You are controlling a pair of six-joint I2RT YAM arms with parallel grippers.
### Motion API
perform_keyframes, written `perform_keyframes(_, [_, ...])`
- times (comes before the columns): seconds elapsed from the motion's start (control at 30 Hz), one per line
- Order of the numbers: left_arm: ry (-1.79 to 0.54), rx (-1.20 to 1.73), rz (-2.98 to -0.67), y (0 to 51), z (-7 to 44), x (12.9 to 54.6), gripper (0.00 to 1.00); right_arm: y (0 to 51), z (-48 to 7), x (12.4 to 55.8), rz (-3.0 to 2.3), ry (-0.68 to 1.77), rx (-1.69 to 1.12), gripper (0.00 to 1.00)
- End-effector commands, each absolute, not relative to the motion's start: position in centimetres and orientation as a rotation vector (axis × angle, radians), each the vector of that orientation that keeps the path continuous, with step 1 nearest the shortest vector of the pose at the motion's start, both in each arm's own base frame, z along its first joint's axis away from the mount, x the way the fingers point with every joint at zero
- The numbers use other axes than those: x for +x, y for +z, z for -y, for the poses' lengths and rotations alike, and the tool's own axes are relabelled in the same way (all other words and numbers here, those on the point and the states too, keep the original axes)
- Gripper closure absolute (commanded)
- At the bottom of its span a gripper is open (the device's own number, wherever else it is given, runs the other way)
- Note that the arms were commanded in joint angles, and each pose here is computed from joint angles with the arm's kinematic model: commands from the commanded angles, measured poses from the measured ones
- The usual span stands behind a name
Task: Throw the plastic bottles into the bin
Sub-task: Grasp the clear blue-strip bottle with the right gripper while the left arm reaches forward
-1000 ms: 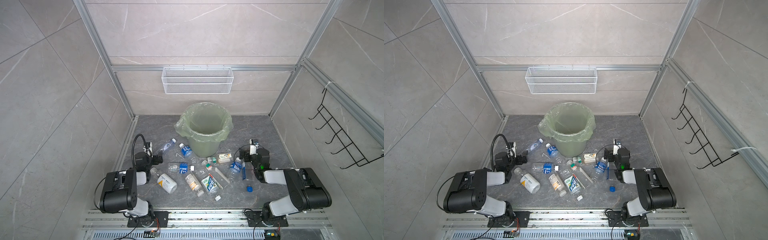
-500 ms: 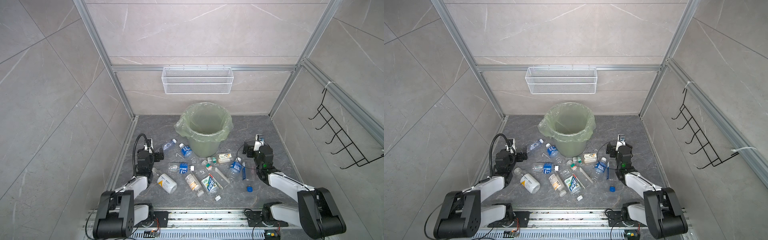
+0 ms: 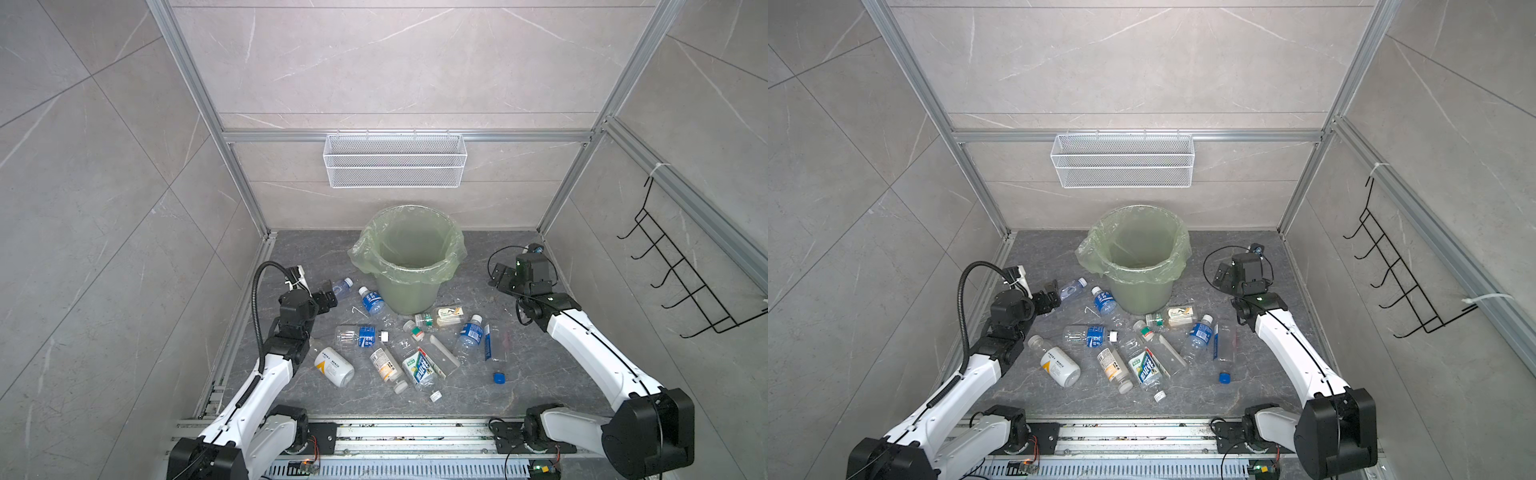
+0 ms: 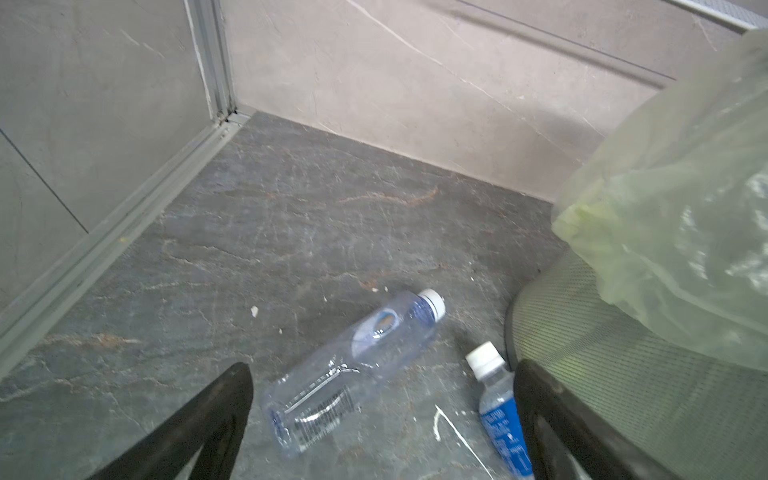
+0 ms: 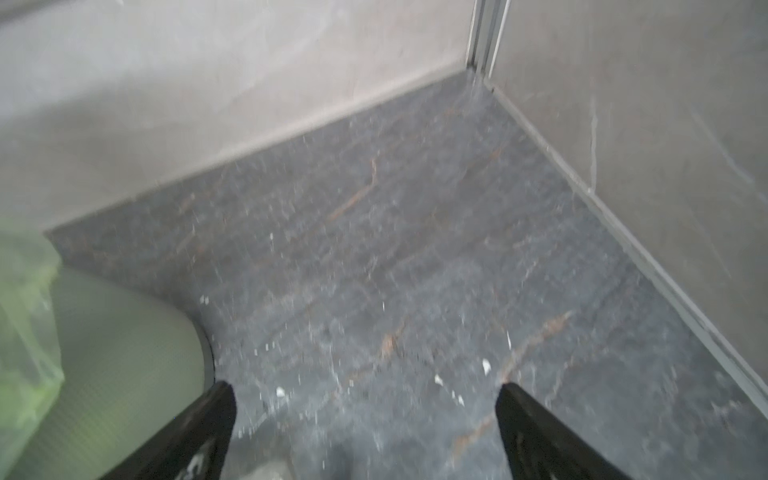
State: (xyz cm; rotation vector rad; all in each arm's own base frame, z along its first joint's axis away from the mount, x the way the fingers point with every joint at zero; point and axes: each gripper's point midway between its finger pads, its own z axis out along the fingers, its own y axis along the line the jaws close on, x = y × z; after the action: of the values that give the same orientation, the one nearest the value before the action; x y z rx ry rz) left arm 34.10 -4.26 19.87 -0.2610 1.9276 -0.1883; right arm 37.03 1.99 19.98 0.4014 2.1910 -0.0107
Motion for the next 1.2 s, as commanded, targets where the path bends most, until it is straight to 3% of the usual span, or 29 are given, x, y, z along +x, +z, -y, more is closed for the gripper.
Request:
perform_keyframes(0.0, [-0.223,-0.354,-1.984,20.0,4.5,32.1,0.00,19.8,-2.6,33.6,-2.306,-0.047,0.387,0.00])
perform_keyframes(0.27, [-0.294,-0.249,-2.031,20.8,7.1,28.8,0.00,17.9,-4.2,29.0,-2.394,-0.002,0.372,0.03])
perform_keyframes(0.63, [-0.478,-0.082,-2.143,18.4,11.2,25.2,0.07,10.1,-5.8,24.7,-2.641,0.098,0.412,0.14])
perform_keyframes(1.17, [-0.625,-0.038,-2.273,14.7,12.7,21.8,0.10,7.0,-4.8,23.8,-2.723,-0.015,0.413,0.20])
